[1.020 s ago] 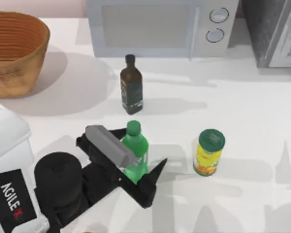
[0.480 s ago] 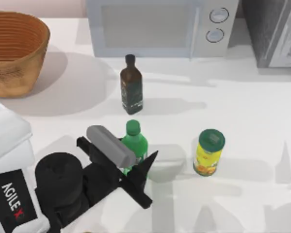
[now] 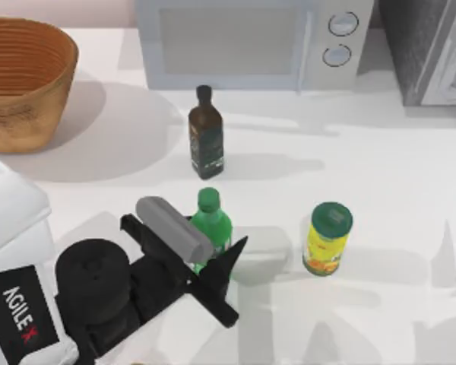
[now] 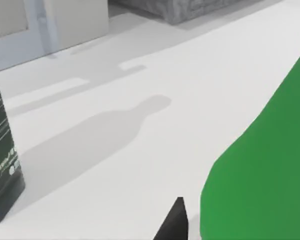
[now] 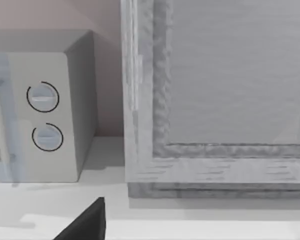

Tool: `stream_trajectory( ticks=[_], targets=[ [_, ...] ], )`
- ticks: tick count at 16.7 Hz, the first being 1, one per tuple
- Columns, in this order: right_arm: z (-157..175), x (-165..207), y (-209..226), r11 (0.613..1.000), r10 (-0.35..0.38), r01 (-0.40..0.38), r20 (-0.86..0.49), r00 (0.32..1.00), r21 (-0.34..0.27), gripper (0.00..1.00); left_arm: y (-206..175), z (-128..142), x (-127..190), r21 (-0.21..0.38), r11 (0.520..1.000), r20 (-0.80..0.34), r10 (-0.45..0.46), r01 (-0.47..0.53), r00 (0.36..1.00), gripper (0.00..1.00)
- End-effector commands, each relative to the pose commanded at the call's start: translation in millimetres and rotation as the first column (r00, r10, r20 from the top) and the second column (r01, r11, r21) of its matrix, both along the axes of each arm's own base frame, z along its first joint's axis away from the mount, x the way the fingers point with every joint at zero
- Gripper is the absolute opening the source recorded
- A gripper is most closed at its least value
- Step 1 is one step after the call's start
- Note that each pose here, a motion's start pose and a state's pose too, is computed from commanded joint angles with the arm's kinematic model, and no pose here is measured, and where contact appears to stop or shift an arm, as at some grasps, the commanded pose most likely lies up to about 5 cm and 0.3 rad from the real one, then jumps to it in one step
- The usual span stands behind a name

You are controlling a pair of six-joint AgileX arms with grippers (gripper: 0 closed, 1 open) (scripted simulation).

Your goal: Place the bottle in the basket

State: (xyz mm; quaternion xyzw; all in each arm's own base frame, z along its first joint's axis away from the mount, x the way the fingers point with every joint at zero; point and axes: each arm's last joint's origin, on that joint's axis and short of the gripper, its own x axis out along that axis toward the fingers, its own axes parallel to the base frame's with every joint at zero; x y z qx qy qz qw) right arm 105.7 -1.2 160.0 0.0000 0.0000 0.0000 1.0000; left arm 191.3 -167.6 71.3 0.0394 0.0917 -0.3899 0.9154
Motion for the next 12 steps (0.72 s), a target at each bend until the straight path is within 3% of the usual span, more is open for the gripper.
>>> stream_trajectory(
  ticks=[6, 12],
  targets=[
    [0.0, 0.0, 0.0, 1.0, 0.0, 0.0, 0.0, 1.0, 0.0, 1.0, 0.4, 2.1, 2.3, -0.004, 1.0, 0.006, 0.008, -0.008, 1.0, 0.0],
    [0.0, 0.0, 0.0, 1.0, 0.0, 0.0, 0.0, 1.0, 0.0, 1.0, 10.6, 44.1, 54.2, -0.058, 0.985, 0.063, 0.165, -0.162, 0.984, 0.0]
  ],
)
